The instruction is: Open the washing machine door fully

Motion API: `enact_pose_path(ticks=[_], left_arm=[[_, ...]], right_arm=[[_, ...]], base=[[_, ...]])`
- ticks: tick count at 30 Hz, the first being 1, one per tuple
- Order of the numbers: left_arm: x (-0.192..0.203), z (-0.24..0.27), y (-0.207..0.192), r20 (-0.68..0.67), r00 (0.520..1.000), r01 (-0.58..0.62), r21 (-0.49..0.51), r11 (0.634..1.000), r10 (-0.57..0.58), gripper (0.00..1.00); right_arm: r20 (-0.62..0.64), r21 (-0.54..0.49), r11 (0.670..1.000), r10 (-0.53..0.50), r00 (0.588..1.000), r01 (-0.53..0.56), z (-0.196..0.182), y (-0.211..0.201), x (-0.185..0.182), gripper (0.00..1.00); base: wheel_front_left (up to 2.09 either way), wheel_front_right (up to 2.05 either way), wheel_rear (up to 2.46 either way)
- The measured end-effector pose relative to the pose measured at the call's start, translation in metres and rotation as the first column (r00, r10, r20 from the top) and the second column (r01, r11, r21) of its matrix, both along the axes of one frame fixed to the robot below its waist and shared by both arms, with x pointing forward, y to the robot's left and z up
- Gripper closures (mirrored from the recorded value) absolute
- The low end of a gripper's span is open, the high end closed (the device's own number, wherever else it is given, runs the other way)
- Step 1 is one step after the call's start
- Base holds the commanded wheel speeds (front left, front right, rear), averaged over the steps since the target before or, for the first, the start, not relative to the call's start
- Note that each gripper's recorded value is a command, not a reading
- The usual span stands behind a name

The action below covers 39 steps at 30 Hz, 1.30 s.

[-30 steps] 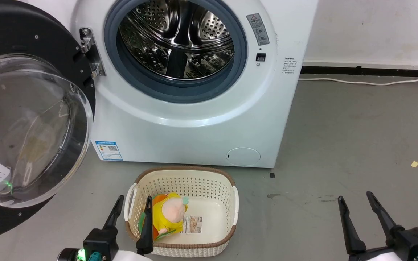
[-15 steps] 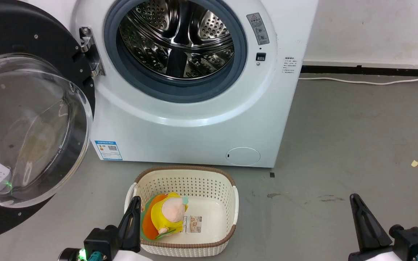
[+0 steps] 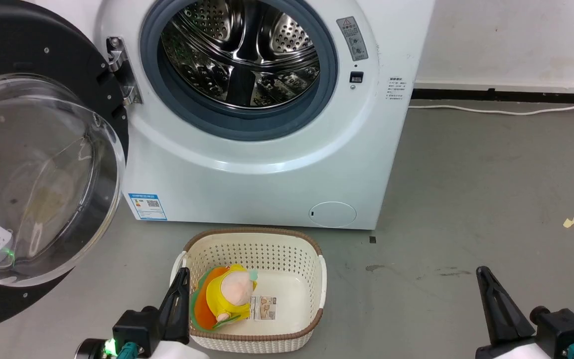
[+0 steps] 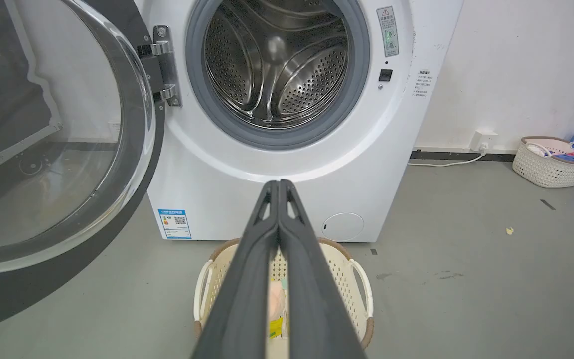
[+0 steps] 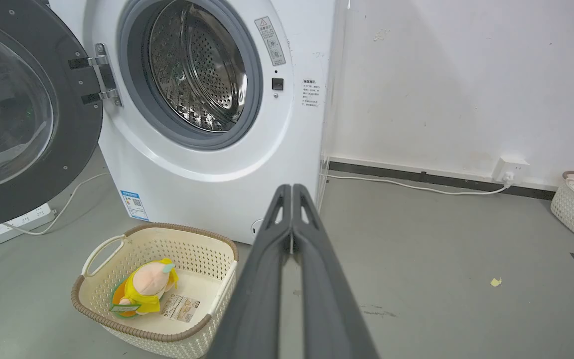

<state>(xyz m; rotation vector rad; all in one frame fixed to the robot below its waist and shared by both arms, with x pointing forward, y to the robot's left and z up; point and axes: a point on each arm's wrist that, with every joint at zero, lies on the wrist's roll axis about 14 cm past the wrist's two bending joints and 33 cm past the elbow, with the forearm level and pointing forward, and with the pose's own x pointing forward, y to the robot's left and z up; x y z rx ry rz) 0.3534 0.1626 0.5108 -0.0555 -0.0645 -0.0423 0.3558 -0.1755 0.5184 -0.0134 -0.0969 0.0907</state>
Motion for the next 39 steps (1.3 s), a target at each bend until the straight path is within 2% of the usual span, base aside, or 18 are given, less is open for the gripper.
enact_pose_path(ticks=[39], left_arm=[[0.0068,0.0051,0.0045,-0.024,1.000,-0.009,0.038,0.999,0.010,1.00]], right_arm=[[-0.047,-0.014,1.000,0.012,0.999,-0.012,-0.0001,0.0047,0.0050,1.00]], base=[[0.00,0.00,0.00]])
